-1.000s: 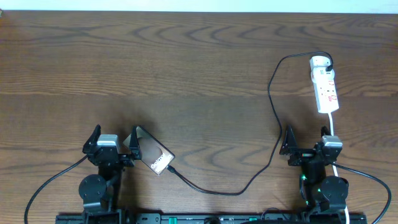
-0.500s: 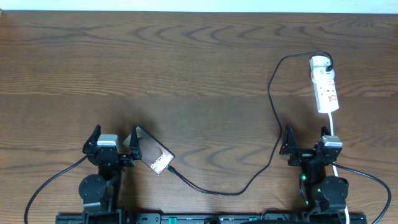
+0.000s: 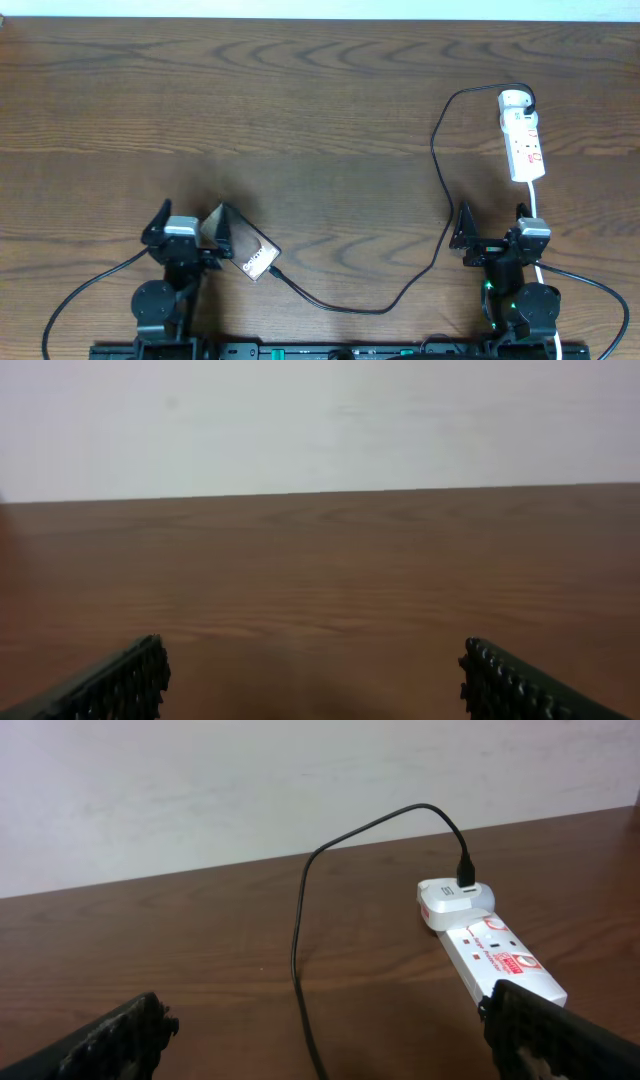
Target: Plug charger to phone and switch on socket
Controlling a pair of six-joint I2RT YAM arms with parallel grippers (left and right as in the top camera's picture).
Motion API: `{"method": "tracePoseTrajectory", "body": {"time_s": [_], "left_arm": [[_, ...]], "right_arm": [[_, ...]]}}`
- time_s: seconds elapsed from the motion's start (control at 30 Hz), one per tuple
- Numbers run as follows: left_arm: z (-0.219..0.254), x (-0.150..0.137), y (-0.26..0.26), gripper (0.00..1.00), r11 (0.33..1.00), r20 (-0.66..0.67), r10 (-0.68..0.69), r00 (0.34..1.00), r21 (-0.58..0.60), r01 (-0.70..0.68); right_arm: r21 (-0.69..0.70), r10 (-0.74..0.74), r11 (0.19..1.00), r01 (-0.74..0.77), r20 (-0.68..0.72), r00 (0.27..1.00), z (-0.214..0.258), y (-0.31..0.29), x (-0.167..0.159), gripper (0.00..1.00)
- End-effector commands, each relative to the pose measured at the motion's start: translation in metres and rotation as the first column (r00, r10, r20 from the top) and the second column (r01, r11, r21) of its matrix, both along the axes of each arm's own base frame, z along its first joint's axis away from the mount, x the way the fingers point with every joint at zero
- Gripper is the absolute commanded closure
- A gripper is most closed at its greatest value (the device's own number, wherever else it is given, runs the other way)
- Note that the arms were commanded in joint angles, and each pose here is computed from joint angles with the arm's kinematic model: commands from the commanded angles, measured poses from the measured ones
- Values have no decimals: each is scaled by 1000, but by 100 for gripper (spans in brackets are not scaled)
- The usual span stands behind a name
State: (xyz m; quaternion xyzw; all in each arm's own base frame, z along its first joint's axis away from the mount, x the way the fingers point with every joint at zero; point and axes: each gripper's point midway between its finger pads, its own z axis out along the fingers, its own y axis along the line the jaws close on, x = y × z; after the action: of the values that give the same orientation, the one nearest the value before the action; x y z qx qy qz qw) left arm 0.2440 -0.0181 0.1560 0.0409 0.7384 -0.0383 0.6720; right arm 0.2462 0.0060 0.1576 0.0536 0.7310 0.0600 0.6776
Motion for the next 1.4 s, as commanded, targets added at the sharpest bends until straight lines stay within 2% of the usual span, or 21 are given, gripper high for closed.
{"method": "tracePoseTrajectory", "body": {"time_s": [0.0, 1.37], "left_arm": [[-15, -3, -20, 8, 996, -44, -84, 996, -9, 84], [-16, -4, -25, 8, 995, -46, -102, 994, -9, 102]], "right_arm": [[-16, 7, 1000, -7, 1, 1000, -1, 2, 0, 1], [-16, 7, 1000, -7, 1, 1000, -1, 1, 0, 1]]}}
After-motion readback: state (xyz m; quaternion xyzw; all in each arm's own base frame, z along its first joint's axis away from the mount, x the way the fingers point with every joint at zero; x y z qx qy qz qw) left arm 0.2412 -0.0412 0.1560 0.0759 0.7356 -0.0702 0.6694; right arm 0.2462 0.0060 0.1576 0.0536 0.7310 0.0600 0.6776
